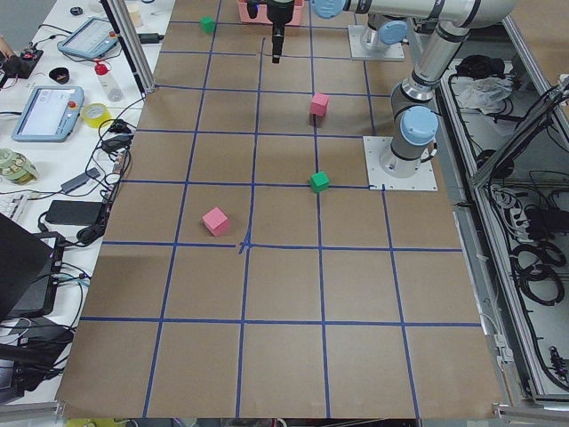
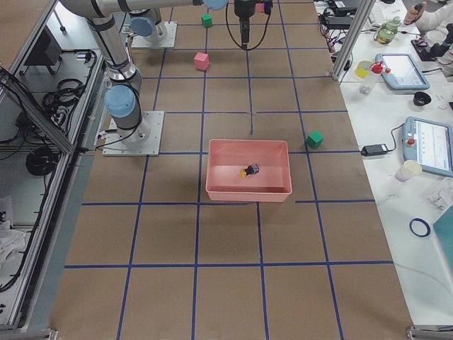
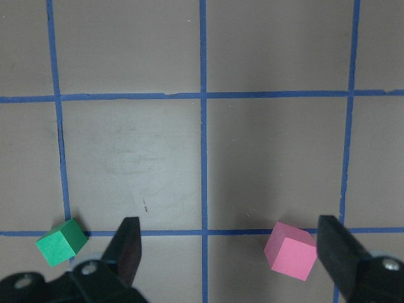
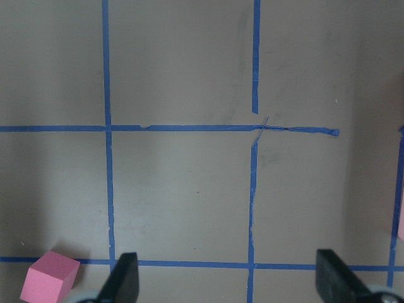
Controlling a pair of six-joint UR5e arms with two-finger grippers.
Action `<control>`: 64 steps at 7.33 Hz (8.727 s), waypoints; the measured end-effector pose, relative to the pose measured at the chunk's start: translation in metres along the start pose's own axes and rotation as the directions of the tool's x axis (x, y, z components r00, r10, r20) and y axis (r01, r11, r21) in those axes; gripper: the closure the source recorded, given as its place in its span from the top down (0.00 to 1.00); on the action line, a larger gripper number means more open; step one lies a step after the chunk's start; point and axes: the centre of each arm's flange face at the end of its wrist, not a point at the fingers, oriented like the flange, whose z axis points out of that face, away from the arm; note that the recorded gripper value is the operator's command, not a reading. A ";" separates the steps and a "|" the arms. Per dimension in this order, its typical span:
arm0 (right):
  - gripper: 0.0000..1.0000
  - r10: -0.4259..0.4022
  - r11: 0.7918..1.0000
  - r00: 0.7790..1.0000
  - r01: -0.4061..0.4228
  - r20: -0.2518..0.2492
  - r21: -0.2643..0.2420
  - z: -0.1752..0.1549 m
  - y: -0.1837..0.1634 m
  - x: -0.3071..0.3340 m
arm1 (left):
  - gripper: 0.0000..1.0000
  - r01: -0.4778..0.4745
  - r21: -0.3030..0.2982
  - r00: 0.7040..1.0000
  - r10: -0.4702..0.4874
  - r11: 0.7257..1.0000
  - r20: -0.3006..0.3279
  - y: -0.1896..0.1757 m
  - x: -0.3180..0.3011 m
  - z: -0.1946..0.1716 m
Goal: Align button upright
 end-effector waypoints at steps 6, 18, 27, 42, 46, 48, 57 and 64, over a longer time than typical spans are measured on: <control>1.00 0.006 1.000 1.000 -0.006 -0.030 -0.005 0.007 -0.006 0.013 | 1.00 -0.001 -0.001 1.000 0.001 1.000 0.000 0.000 0.000 0.000; 1.00 -0.017 0.999 0.997 0.013 -0.076 -0.048 0.208 -0.060 0.402 | 1.00 -0.001 0.001 1.000 0.001 1.000 0.000 0.000 0.000 0.000; 1.00 -0.006 0.994 0.999 0.002 -0.040 -0.111 0.303 -0.031 0.393 | 1.00 -0.001 0.000 1.000 0.001 1.000 0.000 0.000 0.000 0.000; 0.00 0.065 0.993 0.992 -0.075 -0.111 -0.091 0.132 -0.084 0.323 | 1.00 -0.001 0.000 1.000 0.001 1.000 0.000 0.000 0.000 0.000; 0.00 0.041 0.992 0.993 -0.054 -0.113 -0.116 0.186 -0.110 0.086 | 1.00 -0.001 0.000 1.000 0.001 1.000 0.000 0.000 0.000 0.000; 0.00 0.046 0.992 0.997 -0.053 -0.062 -0.114 0.230 -0.108 0.014 | 1.00 -0.001 0.000 1.000 0.001 1.000 0.000 0.000 0.000 0.000; 0.00 0.044 0.998 0.993 -0.039 0.107 -0.052 0.327 -0.105 -0.172 | 1.00 -0.001 0.000 1.000 0.001 1.000 0.002 0.000 0.000 0.000; 1.00 0.081 0.996 0.992 -0.077 0.094 -0.040 0.344 -0.114 -0.184 | 1.00 0.000 0.001 1.000 0.000 1.000 0.002 0.000 0.000 -0.001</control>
